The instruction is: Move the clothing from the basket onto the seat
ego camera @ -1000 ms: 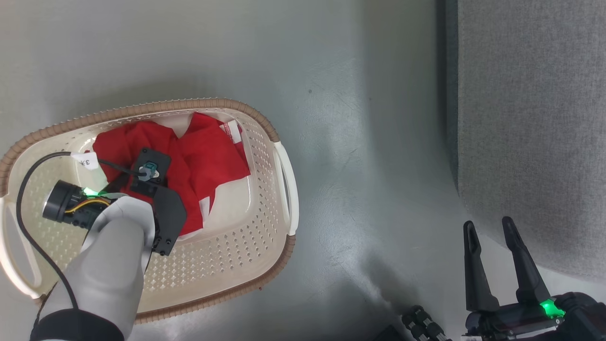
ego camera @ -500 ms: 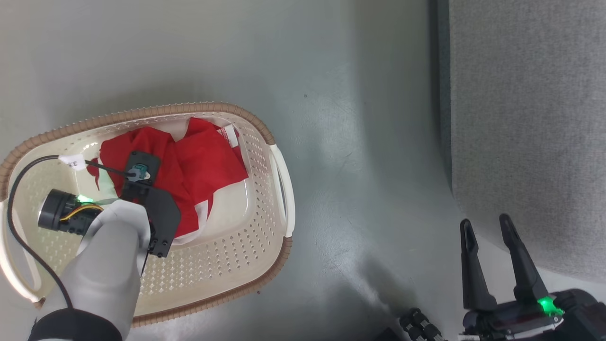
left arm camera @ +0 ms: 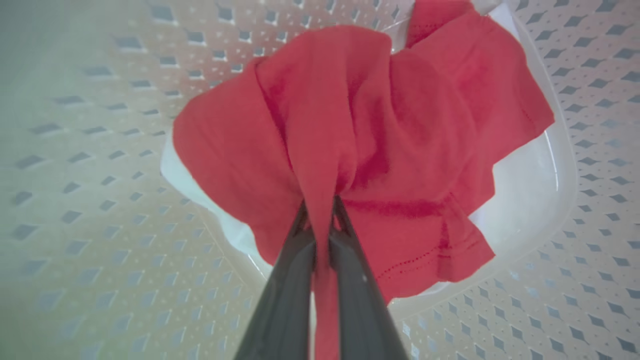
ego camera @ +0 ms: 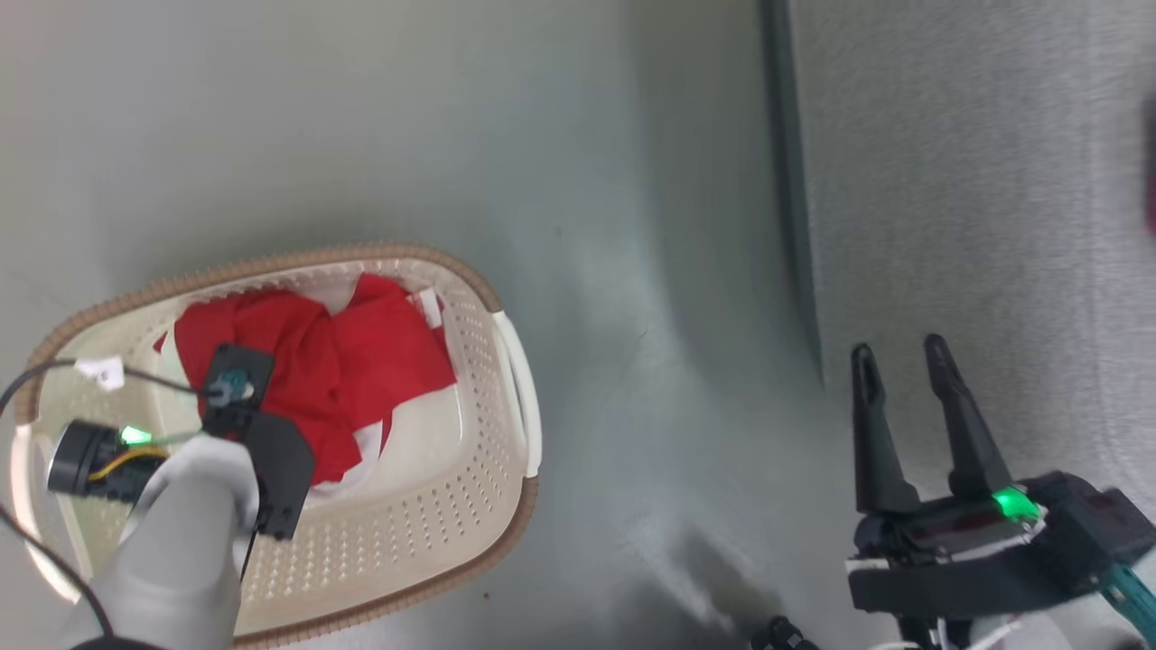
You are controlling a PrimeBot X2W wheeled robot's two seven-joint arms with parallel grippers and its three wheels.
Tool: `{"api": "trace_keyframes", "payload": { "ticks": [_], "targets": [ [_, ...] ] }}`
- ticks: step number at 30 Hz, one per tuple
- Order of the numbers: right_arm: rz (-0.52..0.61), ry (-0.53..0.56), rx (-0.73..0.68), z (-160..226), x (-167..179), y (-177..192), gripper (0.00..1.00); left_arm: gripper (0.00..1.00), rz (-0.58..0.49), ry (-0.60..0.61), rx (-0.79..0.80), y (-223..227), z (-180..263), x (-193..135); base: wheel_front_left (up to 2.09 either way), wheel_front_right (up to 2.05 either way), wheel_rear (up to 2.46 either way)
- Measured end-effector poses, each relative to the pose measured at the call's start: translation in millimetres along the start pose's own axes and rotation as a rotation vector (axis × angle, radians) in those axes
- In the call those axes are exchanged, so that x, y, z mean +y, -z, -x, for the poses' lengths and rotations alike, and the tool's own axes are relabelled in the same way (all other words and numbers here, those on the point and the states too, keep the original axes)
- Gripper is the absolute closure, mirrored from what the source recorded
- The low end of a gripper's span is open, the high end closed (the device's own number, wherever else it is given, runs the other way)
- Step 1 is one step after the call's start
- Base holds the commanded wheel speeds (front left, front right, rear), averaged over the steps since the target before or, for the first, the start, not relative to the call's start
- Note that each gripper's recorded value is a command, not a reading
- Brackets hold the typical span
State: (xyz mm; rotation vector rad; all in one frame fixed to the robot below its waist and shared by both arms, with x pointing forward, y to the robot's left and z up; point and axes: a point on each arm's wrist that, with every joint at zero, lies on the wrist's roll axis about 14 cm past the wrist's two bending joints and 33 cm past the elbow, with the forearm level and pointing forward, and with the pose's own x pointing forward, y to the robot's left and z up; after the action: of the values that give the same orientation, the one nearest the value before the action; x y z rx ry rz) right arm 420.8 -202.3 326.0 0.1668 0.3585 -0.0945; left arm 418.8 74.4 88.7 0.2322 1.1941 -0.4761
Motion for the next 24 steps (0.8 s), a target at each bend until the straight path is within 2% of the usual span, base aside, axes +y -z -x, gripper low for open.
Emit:
{"api": "trace_keyframes", "payload": {
  "ticks": [5, 16, 24],
  "targets": [
    [-0.027, -0.003, -0.045, -3, 0, -18, 0.00, 1.00, 0.002, -0.003, -0.033, -2, 15, -3, 0.00, 0.00, 0.00],
    [-0.038, 0.029, -0.153, 11, -12, -64, 0.00, 1.00, 0.056, 0.038, -0.198, -38, 64, -39, 0.00, 0.00, 0.00],
    [-0.083, 0.016, -0.208, 23, -9, -86, 0.00, 1.00, 0.032, 0.012, -0.308, -52, 98, -36, 0.00, 0.00, 0.00]
  ]
}}
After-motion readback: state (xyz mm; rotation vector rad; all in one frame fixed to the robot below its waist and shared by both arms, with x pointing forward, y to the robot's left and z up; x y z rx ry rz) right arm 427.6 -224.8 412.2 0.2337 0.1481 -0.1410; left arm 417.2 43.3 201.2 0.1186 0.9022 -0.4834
